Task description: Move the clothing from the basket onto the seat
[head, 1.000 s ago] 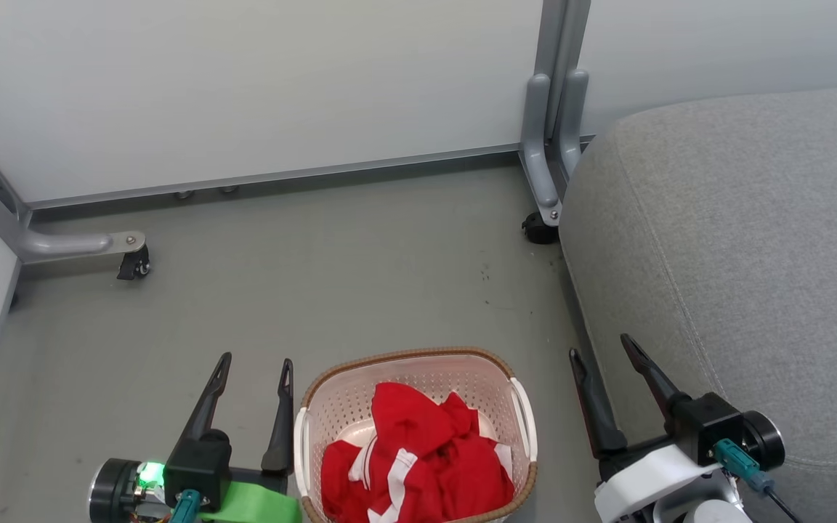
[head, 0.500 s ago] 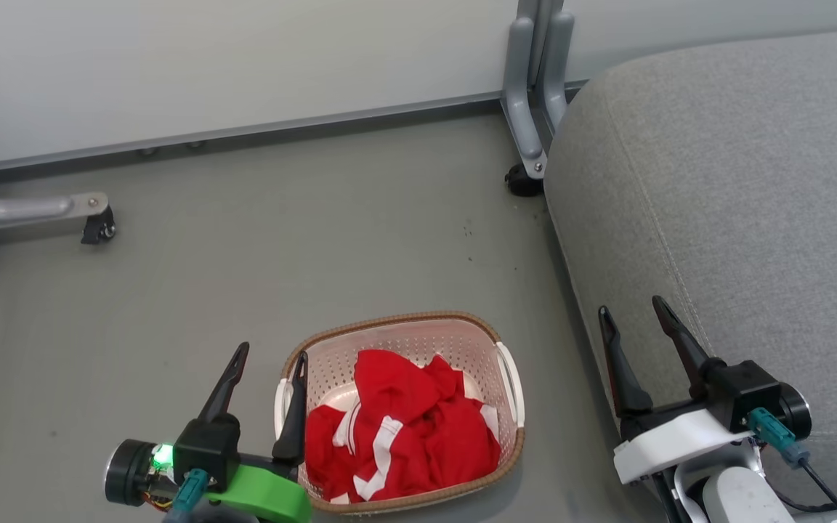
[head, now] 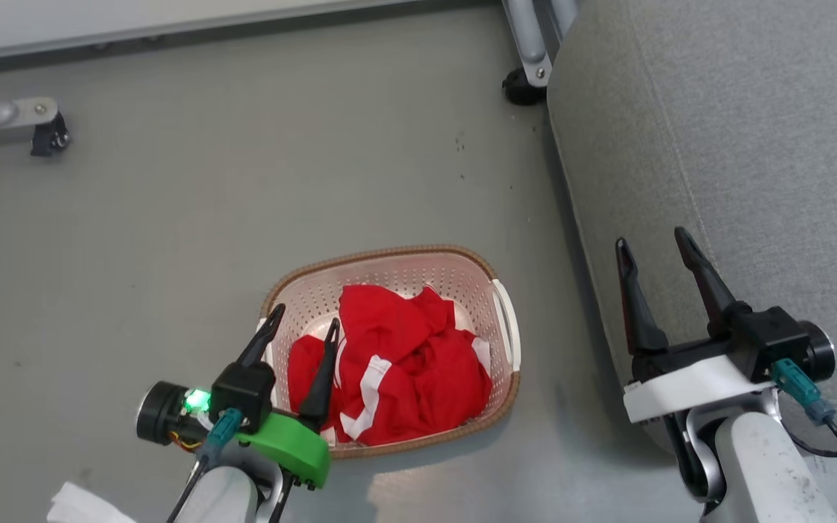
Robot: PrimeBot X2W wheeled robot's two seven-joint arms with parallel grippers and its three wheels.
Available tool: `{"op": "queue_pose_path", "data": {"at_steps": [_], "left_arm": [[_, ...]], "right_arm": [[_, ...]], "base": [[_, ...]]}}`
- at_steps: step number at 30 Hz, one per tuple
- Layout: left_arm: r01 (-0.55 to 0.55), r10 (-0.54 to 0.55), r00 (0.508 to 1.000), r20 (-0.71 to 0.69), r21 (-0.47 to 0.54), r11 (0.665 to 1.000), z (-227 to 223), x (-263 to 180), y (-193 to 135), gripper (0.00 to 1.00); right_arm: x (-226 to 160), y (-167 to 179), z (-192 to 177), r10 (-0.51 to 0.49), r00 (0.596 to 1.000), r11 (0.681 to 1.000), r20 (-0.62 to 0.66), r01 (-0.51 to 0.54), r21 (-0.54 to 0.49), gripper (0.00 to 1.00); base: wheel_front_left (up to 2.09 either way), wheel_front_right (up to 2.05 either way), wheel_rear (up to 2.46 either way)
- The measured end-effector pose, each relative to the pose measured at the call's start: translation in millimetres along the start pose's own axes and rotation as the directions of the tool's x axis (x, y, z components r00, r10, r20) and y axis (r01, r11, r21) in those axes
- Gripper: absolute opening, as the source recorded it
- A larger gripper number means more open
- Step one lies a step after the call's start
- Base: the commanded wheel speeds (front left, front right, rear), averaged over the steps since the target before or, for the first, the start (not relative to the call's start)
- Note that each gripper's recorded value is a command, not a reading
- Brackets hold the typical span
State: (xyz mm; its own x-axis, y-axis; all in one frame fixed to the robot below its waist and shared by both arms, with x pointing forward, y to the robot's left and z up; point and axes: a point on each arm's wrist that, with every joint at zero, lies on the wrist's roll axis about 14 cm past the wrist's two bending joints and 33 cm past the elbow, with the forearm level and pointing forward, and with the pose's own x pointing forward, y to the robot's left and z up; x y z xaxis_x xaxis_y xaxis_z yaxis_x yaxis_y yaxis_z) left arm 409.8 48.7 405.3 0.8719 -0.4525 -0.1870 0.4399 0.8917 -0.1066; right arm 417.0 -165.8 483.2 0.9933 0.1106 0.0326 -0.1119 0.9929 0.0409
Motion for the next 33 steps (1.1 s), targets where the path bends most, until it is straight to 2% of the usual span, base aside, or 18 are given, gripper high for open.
{"op": "queue_pose_path", "data": {"at_steps": [7,15,20,24,29,33], "left_arm": [[0.122,-0.120,0.985,-0.120,0.007,0.993,-41.0,28.5,-15.0,1.00],[0.208,-0.212,0.951,-0.225,-0.042,0.977,-83.9,58.5,-26.6,1.00],[0.286,-0.286,0.901,-0.327,-0.051,0.957,-123.2,70.7,-36.7,1.00],[0.287,-0.282,0.843,-0.457,-0.062,0.956,-168.3,71.9,-24.6,1.00],[0.271,-0.254,0.785,-0.564,-0.057,0.961,-203.4,84.2,-6.3,1.00],[0.184,-0.224,0.760,-0.610,-0.128,0.975,-222.3,95.5,2.0,1.00]], "right_arm": [[23.8,-1.8,-25.0,0.011,0.999,1.000,-0.049,-0.012,-0.021,1.00],[43.7,-3.1,-54.0,0.021,0.995,0.999,-0.097,-0.023,-0.022,1.00],[54.9,-6.6,-74.0,0.021,0.992,0.999,-0.128,-0.025,-0.031,1.00],[62.1,-10.0,-92.0,0.019,0.988,0.999,-0.155,-0.025,-0.035,1.00],[65.3,-14.2,-116.9,0.013,0.979,0.999,-0.202,-0.021,-0.036,1.00],[66.4,-14.4,-135.1,0.018,0.972,0.999,-0.235,-0.026,-0.033,1.00]], "base": [[0.00,0.00,0.00],[0.00,0.00,0.00],[0.00,0.00,0.00],[0.00,0.00,0.00],[0.00,0.00,0.00],[0.00,0.00,0.00]]}}
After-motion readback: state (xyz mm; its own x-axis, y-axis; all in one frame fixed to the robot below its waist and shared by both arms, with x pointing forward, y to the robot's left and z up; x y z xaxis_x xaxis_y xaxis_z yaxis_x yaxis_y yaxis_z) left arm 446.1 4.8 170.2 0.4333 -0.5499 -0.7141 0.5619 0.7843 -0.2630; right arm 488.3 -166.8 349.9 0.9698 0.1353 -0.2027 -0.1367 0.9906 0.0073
